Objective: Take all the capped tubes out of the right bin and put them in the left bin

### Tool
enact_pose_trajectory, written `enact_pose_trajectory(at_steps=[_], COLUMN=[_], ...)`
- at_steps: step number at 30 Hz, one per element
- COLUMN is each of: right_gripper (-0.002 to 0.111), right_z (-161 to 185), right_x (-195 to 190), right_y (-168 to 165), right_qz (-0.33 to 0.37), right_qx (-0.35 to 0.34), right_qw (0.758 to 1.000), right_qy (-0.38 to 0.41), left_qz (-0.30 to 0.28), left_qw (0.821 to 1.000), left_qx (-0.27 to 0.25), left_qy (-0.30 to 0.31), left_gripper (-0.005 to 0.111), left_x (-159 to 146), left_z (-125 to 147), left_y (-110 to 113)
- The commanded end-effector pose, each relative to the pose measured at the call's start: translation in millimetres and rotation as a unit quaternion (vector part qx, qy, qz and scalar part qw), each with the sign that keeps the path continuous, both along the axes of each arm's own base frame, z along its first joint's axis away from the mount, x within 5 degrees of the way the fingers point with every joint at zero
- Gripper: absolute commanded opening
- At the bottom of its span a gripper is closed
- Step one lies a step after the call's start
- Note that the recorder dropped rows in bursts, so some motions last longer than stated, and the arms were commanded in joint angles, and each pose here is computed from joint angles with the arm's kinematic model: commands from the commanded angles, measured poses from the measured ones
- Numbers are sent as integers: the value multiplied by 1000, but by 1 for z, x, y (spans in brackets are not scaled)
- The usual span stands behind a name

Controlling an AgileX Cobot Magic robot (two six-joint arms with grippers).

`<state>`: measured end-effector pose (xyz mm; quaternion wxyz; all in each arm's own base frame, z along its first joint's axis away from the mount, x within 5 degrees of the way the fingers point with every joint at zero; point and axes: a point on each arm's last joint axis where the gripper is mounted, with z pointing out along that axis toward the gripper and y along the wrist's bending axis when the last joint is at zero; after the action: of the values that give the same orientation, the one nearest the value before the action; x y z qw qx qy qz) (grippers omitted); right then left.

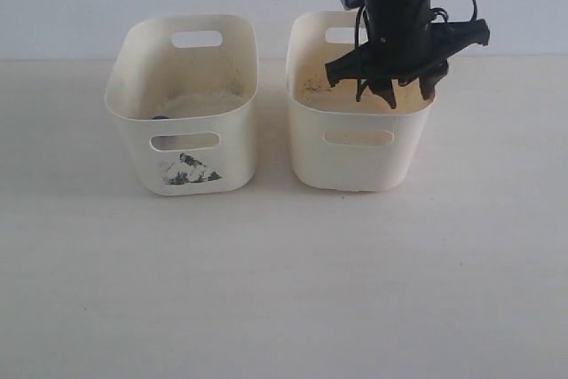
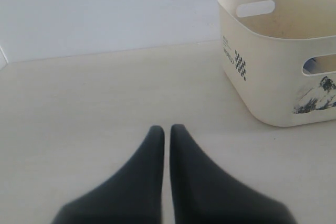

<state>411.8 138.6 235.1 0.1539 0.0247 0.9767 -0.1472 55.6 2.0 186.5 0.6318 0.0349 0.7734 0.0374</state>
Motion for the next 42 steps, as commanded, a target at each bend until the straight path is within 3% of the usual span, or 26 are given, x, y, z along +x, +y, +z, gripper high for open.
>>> enact_pose_trajectory(at_steps=[1, 6, 11, 20, 25, 28, 30, 32, 42], right_gripper=[39, 39, 39, 39, 39, 39, 44, 60, 59], right_z=[13, 27, 28, 13, 13, 5, 4, -1, -26], right_x=[0, 7, 14, 26, 39, 45, 45, 45, 47], right_y=[3, 15, 19, 24, 34, 29, 30, 31, 27], right_qz=[-18, -8, -1, -23, -11, -7, -10, -13, -19], right_qx=[50, 106, 121, 97, 123, 88, 97, 104, 75], right_qw=[999, 993, 990, 995, 992, 995, 994, 994, 997], right_qy=[-12, -51, -74, -28, -38, -43, -38, -32, -10], left_qz=[0, 0, 0, 0, 0, 0, 0, 0, 0], left_qw=[1000, 1000, 1000, 1000, 1000, 1000, 1000, 1000, 1000], left_qx=[-9, -9, -9, -9, -9, -9, -9, -9, -9], left_qy=[-10, -10, -10, -10, -10, -10, -10, -10, -10], left_gripper=[4, 4, 4, 4, 4, 4, 4, 4, 4], left_x=[0, 0, 0, 0, 0, 0, 0, 0, 0], left_z=[3, 3, 3, 3, 3, 3, 3, 3, 3], left_y=[0, 0, 0, 0, 0, 0, 0, 0, 0])
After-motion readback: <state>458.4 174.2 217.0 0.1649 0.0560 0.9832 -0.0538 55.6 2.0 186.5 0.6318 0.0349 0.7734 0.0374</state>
